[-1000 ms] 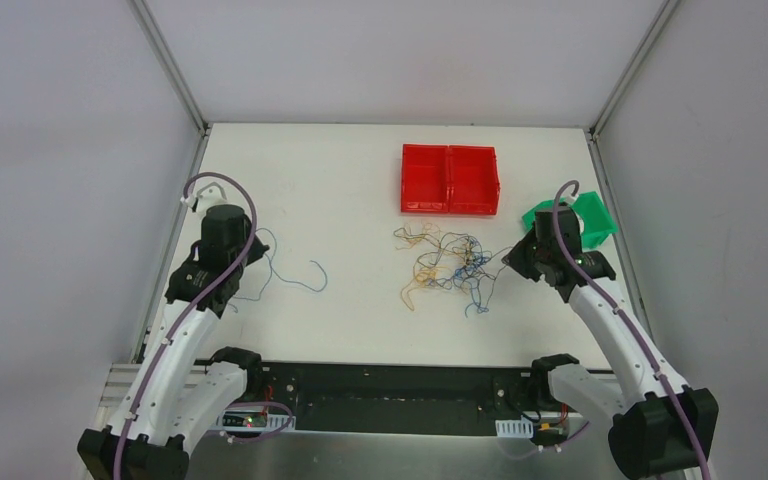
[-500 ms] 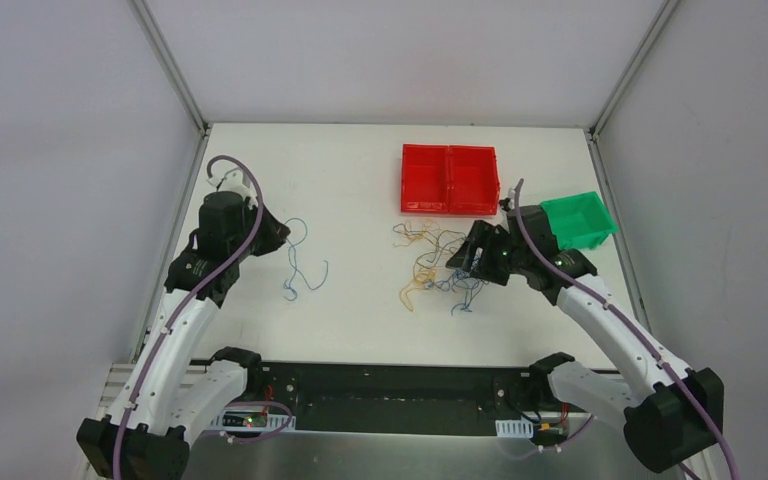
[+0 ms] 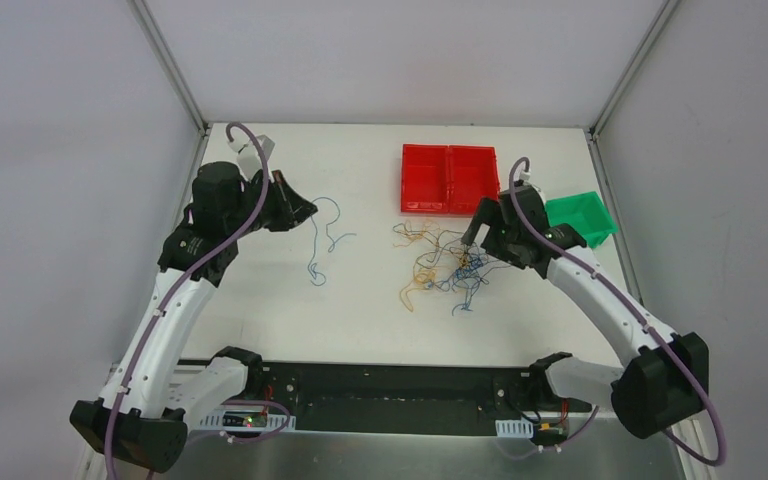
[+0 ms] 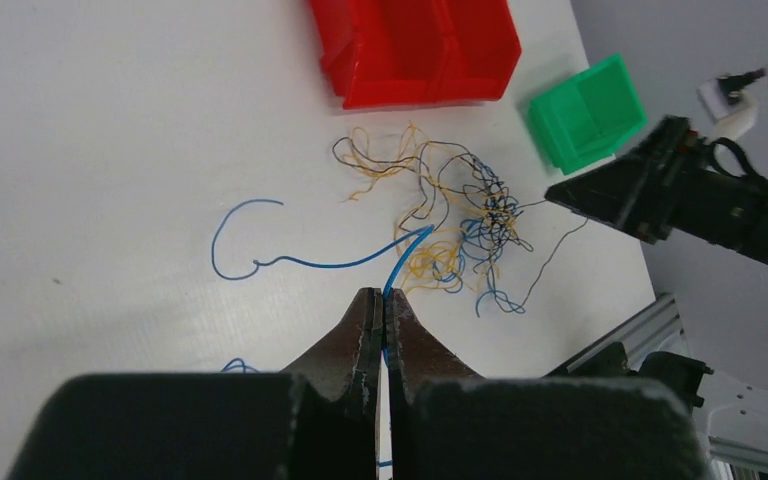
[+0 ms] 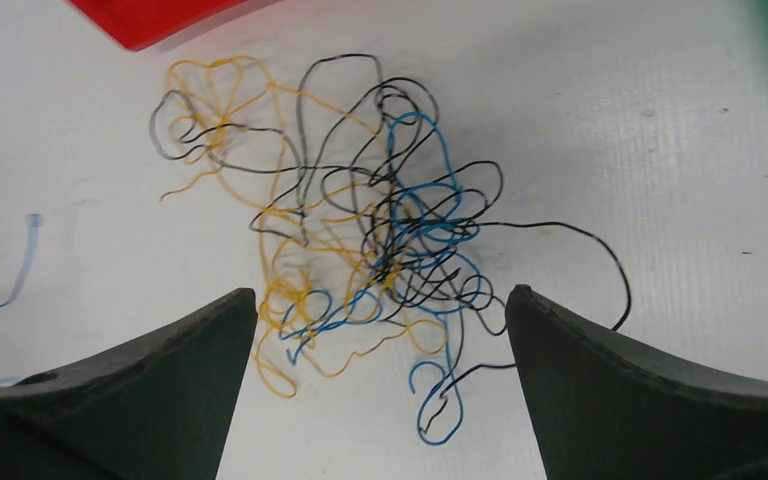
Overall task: Untangle the cables
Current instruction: Untie the cable, then place the cable in the bin.
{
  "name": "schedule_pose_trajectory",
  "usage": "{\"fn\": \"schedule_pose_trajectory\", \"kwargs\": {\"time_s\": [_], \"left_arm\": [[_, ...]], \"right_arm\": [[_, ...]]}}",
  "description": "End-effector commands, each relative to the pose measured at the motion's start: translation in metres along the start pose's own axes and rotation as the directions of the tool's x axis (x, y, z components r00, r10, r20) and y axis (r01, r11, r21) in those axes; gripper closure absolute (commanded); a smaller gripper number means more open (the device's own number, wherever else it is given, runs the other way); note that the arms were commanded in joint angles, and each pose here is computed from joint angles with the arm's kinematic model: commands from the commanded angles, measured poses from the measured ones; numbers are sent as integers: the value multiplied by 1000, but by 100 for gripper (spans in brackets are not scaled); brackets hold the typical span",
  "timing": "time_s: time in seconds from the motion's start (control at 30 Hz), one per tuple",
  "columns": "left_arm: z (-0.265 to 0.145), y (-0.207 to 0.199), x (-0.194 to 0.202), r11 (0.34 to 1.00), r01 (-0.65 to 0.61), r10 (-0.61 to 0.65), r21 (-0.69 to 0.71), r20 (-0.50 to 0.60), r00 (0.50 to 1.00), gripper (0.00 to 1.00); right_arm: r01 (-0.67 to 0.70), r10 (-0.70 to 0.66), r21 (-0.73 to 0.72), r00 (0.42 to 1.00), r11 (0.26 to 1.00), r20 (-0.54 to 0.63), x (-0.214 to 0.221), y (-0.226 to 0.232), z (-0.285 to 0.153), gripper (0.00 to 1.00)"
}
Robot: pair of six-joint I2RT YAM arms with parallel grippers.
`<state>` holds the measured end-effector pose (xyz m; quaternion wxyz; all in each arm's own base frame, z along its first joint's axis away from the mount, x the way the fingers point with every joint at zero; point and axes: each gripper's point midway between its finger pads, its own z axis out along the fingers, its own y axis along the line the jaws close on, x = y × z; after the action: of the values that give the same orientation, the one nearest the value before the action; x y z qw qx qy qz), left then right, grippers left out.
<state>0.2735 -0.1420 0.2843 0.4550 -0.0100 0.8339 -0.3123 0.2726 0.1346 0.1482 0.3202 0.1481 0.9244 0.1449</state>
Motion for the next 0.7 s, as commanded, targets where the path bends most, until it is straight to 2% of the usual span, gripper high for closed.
{"fn": "schedule_pose_trajectory", "kwargs": {"time_s": [0.0,0.17,0.33,0.4,0.57,0.67], "left_arm": [[-10,-37,-33,990,-82,74,118,70,995,100],[-16,-50,-56,985,-118,102,130,121,987,100],[-8,-59,-70,981,-115,97,154,115,989,100],[0,-61,-74,982,-101,86,159,101,991,100],[24,-74,-80,977,-91,80,194,64,995,100],[37,-91,-82,969,-122,112,213,56,992,100]], "right_arm": [[-11,13,124,1000,992,-14,-2,-20,23,1],[13,5,119,988,993,-153,32,-15,57,1],[28,-13,58,971,998,-238,69,8,66,1],[19,-18,3,967,1000,-253,80,23,63,1],[-72,-18,-263,946,962,-325,99,78,30,1],[-81,-20,-334,958,939,-287,86,89,7,1]]}}
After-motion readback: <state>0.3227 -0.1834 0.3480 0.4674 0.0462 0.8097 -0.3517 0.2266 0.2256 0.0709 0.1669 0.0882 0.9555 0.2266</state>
